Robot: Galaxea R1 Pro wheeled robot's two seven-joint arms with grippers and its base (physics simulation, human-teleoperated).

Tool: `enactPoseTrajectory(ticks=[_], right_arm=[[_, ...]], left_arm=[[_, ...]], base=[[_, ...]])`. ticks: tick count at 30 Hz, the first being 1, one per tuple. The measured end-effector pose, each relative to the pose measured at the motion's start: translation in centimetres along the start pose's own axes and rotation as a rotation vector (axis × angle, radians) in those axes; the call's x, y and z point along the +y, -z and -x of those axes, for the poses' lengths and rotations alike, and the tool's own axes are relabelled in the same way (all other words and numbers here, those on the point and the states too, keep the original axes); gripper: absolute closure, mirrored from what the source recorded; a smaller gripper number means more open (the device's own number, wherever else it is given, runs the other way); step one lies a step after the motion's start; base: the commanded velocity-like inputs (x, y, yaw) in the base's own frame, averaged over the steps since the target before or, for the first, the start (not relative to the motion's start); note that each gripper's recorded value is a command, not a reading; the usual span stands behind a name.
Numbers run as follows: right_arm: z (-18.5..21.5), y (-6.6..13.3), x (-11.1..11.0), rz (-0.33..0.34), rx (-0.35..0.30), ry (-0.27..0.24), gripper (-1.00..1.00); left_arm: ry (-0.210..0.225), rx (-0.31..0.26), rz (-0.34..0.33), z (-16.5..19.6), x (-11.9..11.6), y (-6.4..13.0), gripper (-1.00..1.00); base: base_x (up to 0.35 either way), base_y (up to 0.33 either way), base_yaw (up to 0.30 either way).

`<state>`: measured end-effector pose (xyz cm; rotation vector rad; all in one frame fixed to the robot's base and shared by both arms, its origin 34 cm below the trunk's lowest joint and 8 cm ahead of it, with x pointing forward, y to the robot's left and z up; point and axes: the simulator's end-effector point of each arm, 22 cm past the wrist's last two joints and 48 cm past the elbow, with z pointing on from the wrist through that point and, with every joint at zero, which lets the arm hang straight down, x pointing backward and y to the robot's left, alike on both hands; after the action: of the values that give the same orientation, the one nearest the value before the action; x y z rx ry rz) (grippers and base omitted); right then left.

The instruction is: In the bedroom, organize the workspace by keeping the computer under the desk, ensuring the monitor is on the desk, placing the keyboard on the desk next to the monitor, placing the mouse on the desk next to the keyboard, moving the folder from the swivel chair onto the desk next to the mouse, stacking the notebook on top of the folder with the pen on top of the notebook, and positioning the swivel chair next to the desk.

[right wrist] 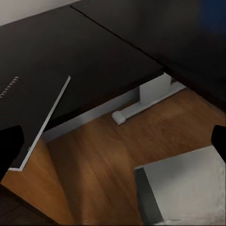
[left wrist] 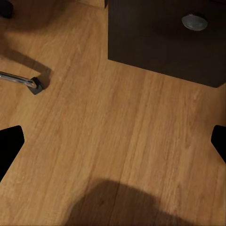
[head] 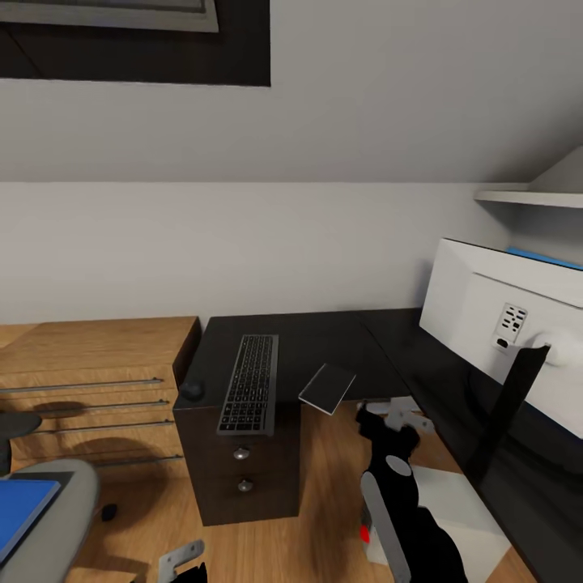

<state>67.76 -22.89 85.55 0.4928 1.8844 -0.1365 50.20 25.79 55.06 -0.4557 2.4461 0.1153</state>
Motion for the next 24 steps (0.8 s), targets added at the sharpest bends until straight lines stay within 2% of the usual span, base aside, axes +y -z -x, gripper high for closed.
enactPoseTrajectory(ticks=[2, 10, 24], right_arm=[[0.3, 0.4, -0.2, -0.007, 0.023, 0.018, -1.00], [0.8, 1.3, -0.4, -0.012, 0.038, 0.027, -1.00], [3.2, 2.8, 0.9, 0.011, 0.021, 0.031, -1.00]], left_arm=[[0.001, 0.001, 0.001, 0.2, 0.0, 0.3, -1.00], [0.002, -0.001, 0.003, 1.1, 0.1, 1.3, -1.00], [0.002, -0.003, 0.005, 2.6, -0.1, 3.1, -1.00]], base=[[0.000, 0.000, 0.000], [0.000, 0.000, 0.000], [0.000, 0.000, -0.020]])
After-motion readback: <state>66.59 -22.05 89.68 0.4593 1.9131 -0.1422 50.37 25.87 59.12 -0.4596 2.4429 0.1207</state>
